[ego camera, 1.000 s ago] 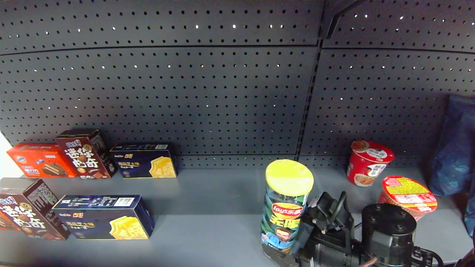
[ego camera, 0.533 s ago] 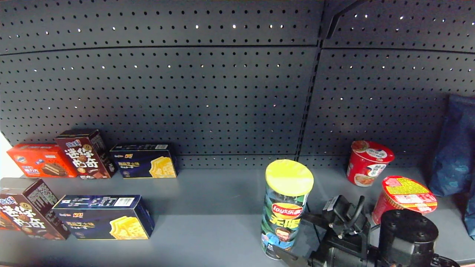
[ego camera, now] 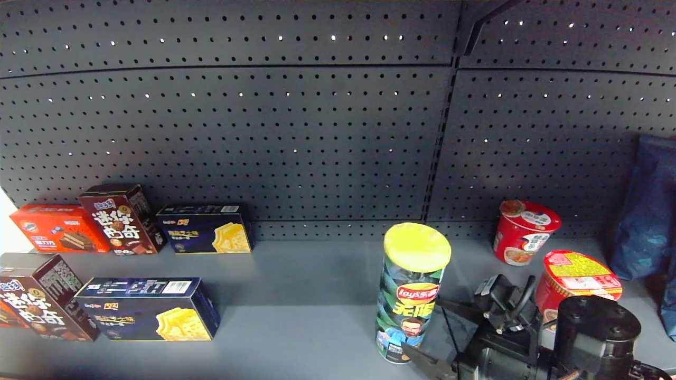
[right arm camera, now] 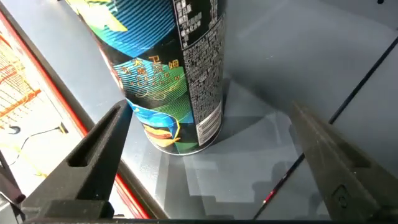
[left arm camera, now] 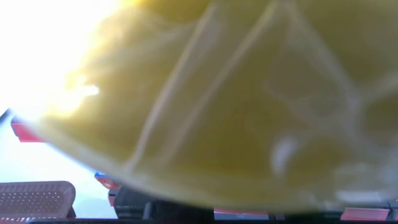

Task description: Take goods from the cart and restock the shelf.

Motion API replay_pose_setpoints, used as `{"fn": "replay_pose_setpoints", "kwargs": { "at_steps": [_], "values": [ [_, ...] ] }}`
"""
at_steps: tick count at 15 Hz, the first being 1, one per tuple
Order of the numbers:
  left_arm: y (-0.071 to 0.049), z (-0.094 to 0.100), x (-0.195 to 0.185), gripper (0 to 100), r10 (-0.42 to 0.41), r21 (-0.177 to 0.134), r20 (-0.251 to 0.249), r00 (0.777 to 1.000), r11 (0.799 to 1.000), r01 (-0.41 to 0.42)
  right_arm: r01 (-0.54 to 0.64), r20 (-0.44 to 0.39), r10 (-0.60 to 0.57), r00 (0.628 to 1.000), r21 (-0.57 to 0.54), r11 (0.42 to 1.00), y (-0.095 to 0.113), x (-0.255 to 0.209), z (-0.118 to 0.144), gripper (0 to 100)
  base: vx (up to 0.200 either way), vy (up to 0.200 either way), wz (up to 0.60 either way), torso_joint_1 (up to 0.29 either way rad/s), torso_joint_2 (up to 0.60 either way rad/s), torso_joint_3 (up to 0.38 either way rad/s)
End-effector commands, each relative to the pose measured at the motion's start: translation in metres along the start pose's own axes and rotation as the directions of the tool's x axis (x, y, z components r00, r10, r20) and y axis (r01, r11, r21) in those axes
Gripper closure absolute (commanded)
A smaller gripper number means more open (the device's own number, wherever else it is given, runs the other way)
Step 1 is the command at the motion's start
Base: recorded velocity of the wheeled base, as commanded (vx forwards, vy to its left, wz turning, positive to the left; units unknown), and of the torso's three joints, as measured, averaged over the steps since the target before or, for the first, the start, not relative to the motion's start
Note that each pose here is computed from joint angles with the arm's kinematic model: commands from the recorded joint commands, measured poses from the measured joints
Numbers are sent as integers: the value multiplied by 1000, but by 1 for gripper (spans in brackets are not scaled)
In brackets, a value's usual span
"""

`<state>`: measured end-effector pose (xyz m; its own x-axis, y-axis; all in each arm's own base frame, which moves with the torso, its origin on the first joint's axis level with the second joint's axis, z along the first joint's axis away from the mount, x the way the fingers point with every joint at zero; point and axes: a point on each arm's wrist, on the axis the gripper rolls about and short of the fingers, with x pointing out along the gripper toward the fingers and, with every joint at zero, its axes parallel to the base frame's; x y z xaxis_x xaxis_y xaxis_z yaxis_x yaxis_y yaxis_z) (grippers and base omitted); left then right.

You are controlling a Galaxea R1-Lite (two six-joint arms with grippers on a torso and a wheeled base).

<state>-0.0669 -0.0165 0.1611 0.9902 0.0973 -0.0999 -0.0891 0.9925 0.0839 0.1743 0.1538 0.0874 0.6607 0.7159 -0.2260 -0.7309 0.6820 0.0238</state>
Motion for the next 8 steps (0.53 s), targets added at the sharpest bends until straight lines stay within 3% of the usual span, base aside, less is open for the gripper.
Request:
{"fn": "replay_pose_setpoints", "kwargs": {
  "at_steps": [1,5,8],
  "values": [
    [0,0,1,100,-1,-1,-4,1000,1000,1,-13,7,13,1000,-4,1000,3,-2,1,0,0,0,0,0,0,0],
    [0,-1,1,100,0,-3,-8,1000,1000,0,-93,57,95,994,-30,995,23,-33,10,0,0,0,0,0,0,0],
    [0,-6,4,100,-2,-3,-28,1000,1000,1,-61,171,73,982,-76,995,19,-52,30,0,0,0,0,0,0,0]
  ]
}}
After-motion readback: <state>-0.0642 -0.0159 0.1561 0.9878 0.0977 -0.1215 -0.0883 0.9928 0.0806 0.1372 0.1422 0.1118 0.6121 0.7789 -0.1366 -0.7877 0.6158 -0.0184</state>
